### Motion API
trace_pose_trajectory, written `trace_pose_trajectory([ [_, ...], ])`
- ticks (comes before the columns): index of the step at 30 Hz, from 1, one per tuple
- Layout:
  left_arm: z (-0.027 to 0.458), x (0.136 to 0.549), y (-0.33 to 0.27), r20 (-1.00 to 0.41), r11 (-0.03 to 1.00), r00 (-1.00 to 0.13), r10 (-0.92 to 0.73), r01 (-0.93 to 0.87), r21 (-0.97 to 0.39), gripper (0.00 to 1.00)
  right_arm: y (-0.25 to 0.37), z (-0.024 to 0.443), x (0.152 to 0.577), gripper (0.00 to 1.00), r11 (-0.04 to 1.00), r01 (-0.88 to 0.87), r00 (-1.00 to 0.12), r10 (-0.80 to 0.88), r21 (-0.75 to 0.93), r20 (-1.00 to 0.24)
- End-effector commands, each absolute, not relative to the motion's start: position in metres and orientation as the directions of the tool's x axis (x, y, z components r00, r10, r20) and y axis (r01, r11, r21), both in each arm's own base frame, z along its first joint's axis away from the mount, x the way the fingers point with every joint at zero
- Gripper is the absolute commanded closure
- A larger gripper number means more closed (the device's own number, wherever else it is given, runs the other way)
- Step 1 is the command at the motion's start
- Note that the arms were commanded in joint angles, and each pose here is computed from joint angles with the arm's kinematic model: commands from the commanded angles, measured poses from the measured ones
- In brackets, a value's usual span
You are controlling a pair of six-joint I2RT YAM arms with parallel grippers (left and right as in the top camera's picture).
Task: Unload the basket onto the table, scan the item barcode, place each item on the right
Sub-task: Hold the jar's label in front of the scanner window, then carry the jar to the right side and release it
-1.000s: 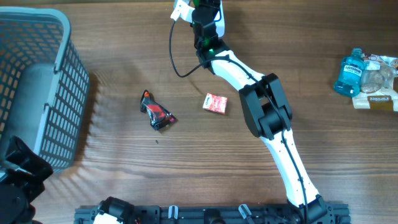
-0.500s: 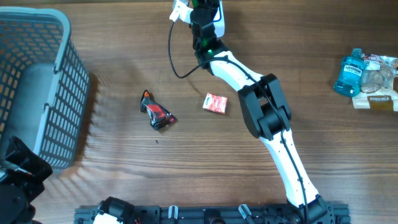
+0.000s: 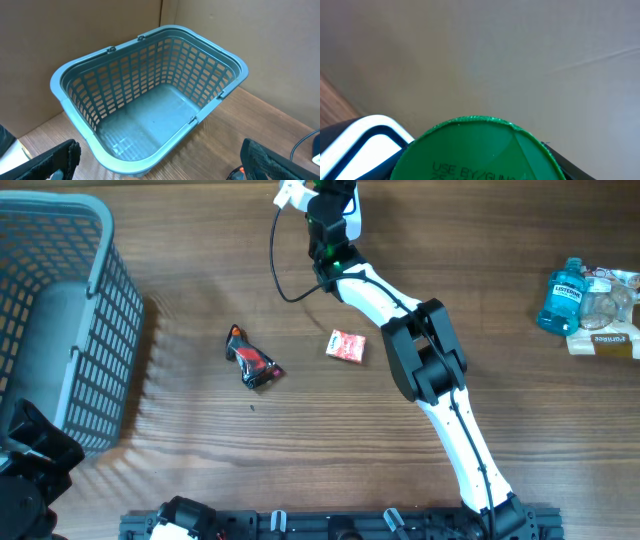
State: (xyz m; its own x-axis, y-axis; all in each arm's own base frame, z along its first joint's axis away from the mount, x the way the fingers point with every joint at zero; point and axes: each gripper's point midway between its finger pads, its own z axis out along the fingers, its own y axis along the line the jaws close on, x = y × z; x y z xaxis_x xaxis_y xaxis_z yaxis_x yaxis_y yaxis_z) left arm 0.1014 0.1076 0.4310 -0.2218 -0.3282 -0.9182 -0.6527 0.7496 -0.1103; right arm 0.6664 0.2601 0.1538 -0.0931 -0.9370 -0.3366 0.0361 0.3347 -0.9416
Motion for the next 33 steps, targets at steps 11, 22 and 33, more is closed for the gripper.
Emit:
trace_pose_trajectory([
  [11,0.431,0.103,0.11,-0.923,0.742,-0.234,-0.305,-0.666,-0.077,0.0,0.151,0.281,0.657,0.62,0.577,0.372,-0.242,-0.695,-0.727,-0.677],
  [22,0.431,0.103,0.11,-0.923,0.742,-0.234,-0.306,-0.666,-0.077,0.0,-0.021,0.212,0.658,0.6,0.559,0.401,-0.591,-0.447,-0.725,-0.672],
  [33,0.431,0.103,0.11,-0.922,0.74,-0.229,-0.311,-0.667,-0.084,0.0,-0.188,0.092,0.573,0.6,0.693,0.459,-0.819,0.088,-0.556,-0.567],
])
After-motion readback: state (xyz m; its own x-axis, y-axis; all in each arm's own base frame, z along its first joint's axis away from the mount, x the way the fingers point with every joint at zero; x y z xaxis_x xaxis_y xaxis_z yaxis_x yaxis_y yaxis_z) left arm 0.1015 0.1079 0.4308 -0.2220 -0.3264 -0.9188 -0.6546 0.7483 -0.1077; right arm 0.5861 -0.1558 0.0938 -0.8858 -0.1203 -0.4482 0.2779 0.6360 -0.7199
